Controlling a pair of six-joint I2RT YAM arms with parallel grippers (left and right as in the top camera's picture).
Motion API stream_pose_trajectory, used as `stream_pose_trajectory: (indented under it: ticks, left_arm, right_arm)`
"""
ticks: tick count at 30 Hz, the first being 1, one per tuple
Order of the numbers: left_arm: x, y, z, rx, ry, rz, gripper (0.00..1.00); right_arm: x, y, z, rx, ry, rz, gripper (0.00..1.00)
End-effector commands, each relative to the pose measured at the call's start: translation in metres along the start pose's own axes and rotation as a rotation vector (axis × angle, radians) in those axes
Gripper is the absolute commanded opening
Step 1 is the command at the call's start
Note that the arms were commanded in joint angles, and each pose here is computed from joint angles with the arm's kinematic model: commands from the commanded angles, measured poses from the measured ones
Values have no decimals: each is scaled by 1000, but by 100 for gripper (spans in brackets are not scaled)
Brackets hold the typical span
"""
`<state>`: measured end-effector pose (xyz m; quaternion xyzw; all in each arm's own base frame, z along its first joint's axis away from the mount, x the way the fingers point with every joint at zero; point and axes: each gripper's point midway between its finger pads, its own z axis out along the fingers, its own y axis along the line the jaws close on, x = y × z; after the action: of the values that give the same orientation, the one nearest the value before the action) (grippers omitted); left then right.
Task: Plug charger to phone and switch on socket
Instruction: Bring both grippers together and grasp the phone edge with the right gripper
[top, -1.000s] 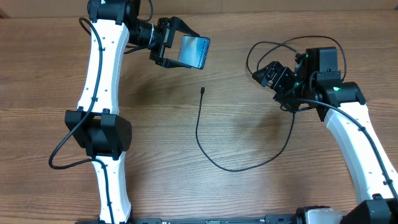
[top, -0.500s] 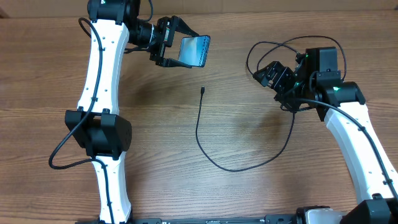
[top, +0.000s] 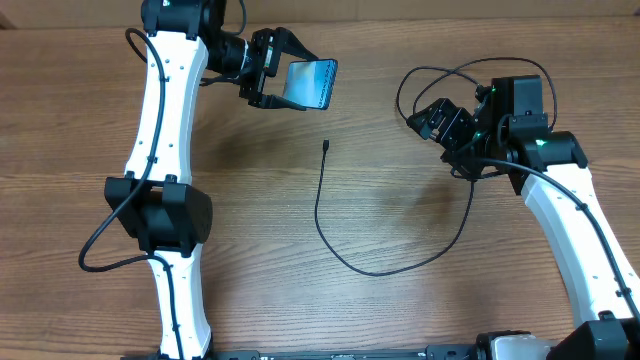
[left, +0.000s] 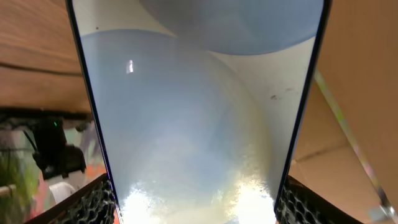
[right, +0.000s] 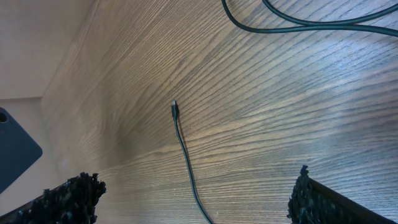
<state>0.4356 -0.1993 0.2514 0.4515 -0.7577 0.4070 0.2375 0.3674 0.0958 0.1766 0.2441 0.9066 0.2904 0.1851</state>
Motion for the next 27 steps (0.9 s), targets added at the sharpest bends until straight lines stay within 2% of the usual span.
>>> stream_pose_trajectory:
  ticks: [1, 5, 11, 15, 19, 27]
  left_arm:
    - [-6, 0, 1, -22, -110, 22, 59]
    - [-24, 7, 6, -72, -247, 31, 56]
    - [-26, 12, 16, -113, -323, 37, 57]
    - [-30, 15, 21, -141, -387, 42, 57]
    - [-27, 17, 27, -155, -399, 56, 57]
    - [-21, 18, 34, -167, -391, 71, 59]
  right_arm:
    - [-5, 6, -3, -5, -16, -8, 100]
    - [-4, 6, -2, -5, -15, -8, 100]
    - [-5, 11, -2, -26, -14, -18, 100]
    - [2, 40, -2, -166, 28, -126, 99]
    - [9, 68, -1, -270, 44, -205, 98]
    - [29, 103, 5, -337, 37, -313, 91]
